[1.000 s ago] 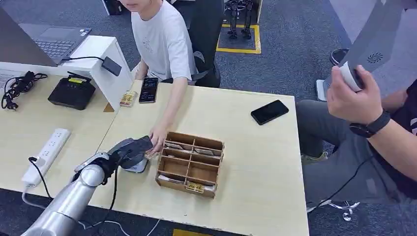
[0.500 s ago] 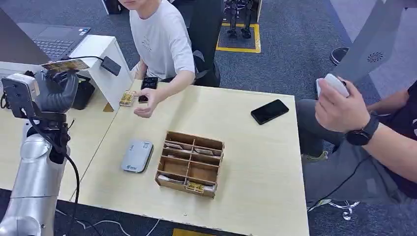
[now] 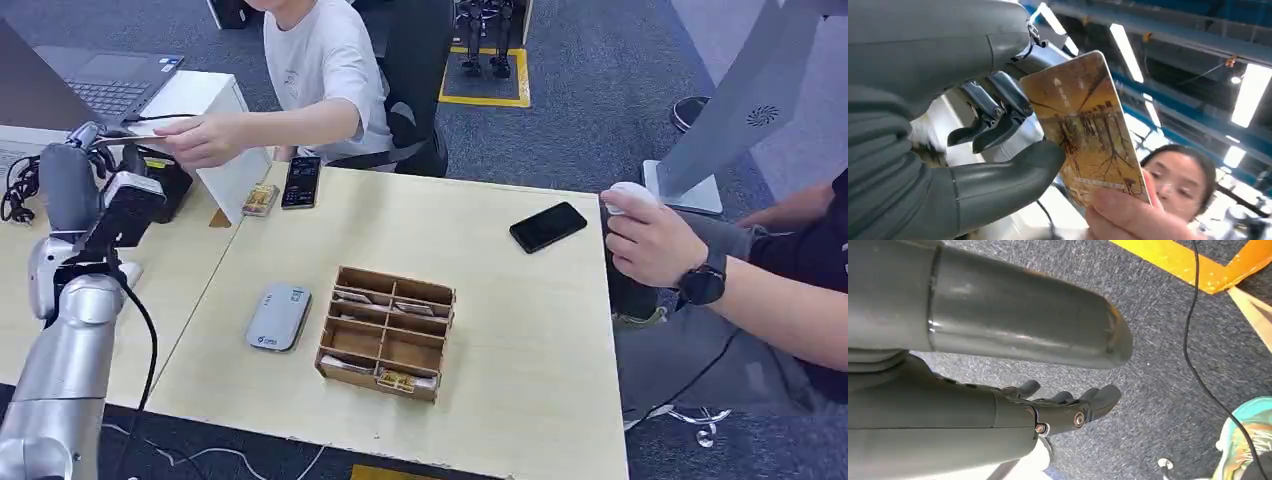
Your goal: Pass the card to the sensor for recognition and then transmit it.
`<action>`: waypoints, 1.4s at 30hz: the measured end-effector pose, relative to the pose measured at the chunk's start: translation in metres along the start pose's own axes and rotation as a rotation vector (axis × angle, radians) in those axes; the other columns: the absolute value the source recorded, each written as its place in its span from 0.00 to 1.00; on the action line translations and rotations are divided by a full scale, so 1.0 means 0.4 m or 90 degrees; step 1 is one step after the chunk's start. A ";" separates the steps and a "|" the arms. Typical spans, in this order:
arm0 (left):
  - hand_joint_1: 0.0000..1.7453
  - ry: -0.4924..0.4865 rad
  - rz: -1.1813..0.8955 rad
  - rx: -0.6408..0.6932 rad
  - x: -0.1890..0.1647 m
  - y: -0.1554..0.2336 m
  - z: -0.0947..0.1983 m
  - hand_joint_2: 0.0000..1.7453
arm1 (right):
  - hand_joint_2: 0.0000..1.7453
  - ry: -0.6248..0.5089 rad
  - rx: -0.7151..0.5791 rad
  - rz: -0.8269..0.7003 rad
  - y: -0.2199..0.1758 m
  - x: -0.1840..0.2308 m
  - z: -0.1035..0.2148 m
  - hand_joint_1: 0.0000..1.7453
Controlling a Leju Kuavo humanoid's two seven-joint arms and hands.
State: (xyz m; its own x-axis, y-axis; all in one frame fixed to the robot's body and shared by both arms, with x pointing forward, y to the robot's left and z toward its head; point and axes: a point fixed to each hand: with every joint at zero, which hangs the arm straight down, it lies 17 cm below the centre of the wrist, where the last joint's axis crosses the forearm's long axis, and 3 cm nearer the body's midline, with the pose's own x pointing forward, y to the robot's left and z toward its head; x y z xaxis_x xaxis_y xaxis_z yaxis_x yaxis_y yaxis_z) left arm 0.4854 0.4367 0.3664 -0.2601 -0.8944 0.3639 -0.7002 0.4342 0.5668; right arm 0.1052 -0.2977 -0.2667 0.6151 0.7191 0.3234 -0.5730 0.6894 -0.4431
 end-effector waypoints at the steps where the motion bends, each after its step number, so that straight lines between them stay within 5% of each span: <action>1: 1.00 -0.010 -0.036 -0.010 -0.007 -0.007 0.007 1.00 | 0.00 -0.001 0.002 0.000 0.000 0.002 -0.001 0.00; 25: 1.00 -0.017 -0.146 -0.090 -0.081 -0.081 0.065 1.00 | 0.00 -0.007 0.006 0.005 0.000 0.012 -0.003 0.00; 26: 0.00 -0.017 -0.147 -0.091 -0.081 -0.081 0.065 1.00 | 0.00 -0.007 0.006 0.005 0.000 0.012 -0.004 0.00; 37: 0.00 0.039 -0.061 -0.118 -0.106 -0.108 0.082 1.00 | 0.00 -0.007 0.000 -0.006 -0.003 0.012 -0.004 0.00; 42: 0.00 0.013 0.117 -0.201 0.000 -0.151 0.202 1.00 | 0.00 0.016 -0.006 -0.022 0.004 -0.016 0.006 0.00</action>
State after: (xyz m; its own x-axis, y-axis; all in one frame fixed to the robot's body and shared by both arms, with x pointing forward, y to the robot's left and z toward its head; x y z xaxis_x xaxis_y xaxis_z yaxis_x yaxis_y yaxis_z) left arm 0.4741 0.4018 0.2723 -0.3475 -0.7971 0.4939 -0.4021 0.6025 0.6894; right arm 0.0989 -0.3009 -0.2677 0.6482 0.6920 0.3179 -0.5457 0.7132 -0.4399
